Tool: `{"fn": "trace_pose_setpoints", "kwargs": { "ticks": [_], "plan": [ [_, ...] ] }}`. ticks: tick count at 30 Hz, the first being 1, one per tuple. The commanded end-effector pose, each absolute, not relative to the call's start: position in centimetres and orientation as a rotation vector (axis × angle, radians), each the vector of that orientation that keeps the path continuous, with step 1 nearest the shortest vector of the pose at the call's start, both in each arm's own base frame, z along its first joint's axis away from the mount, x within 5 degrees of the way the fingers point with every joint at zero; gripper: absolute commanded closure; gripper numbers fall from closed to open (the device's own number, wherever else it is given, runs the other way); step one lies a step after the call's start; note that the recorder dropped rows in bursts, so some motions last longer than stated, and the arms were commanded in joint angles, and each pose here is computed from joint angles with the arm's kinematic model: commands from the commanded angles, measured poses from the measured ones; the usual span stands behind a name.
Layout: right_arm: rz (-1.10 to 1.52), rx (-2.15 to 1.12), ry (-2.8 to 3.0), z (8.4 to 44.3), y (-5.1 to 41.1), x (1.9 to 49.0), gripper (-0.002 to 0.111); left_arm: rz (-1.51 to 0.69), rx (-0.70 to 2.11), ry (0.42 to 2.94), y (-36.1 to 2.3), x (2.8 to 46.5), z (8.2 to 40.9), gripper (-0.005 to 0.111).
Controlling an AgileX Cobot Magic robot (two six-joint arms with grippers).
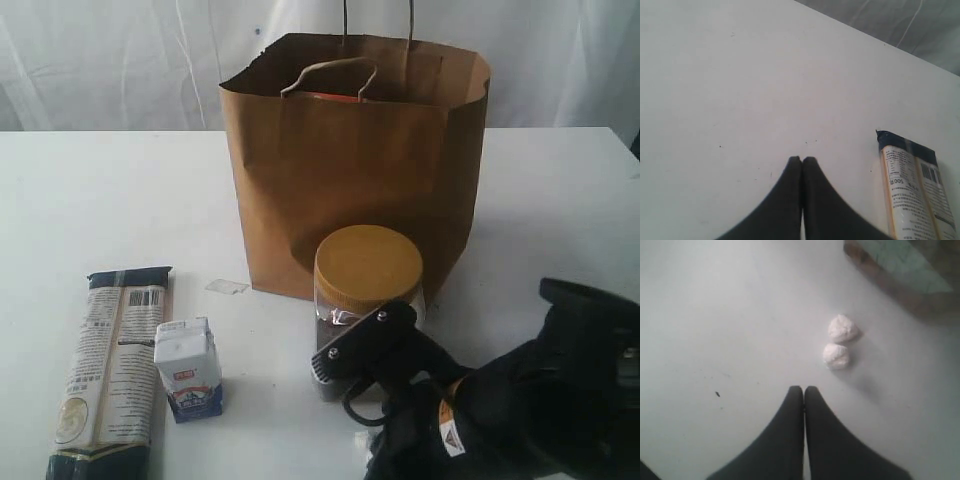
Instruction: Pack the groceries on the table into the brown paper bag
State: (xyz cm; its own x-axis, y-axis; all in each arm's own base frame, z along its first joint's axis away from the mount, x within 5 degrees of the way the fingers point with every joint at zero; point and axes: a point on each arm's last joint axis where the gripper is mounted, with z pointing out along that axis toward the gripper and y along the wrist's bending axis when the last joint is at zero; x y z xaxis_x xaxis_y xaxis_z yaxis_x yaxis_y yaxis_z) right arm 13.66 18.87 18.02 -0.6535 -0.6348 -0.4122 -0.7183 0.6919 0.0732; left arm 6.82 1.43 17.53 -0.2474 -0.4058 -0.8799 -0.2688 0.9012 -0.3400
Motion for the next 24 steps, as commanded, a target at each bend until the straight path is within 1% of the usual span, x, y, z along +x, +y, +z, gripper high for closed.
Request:
{"fn": "trace_pose_setpoints", "kwargs": {
  "ticks": [1, 10, 12, 16, 18, 20, 24],
  "plan": [
    [0.310, -0.994, 2.565, 17.4, 19.5, 13.9, 0.108, -0.128, -0.491, 1.846, 1.5, 6.8, 17.4, 0.107],
    [0.284, -0.999, 2.575, 16.4, 19.8, 14.3, 0.108, -0.128, -0.491, 1.846, 1.5, 6.8, 17.4, 0.107],
    [0.279, -1.008, 2.567, 16.4, 19.7, 14.3, 0.102, -0.128, -0.491, 1.846, 1.5, 6.8, 17.4, 0.107],
    [0.297, -1.009, 2.536, 16.5, 20.0, 14.5, 0.085, -0.128, -0.491, 1.846, 1.5, 6.8, 17.4, 0.107],
    [0.307, -1.008, 2.523, 16.6, 20.1, 14.5, 0.079, -0.128, -0.491, 1.846, 1.5, 6.8, 17.4, 0.107],
    [0.309, -1.007, 2.518, 16.6, 20.1, 14.6, 0.075, -0.128, -0.491, 1.846, 1.5, 6.8, 17.4, 0.107],
    [0.265, -0.961, 2.539, 15.7, 19.5, 16.1, 0.075, -0.128, -0.491, 1.846, 1.5, 6.8, 17.4, 0.107]
  ]
}}
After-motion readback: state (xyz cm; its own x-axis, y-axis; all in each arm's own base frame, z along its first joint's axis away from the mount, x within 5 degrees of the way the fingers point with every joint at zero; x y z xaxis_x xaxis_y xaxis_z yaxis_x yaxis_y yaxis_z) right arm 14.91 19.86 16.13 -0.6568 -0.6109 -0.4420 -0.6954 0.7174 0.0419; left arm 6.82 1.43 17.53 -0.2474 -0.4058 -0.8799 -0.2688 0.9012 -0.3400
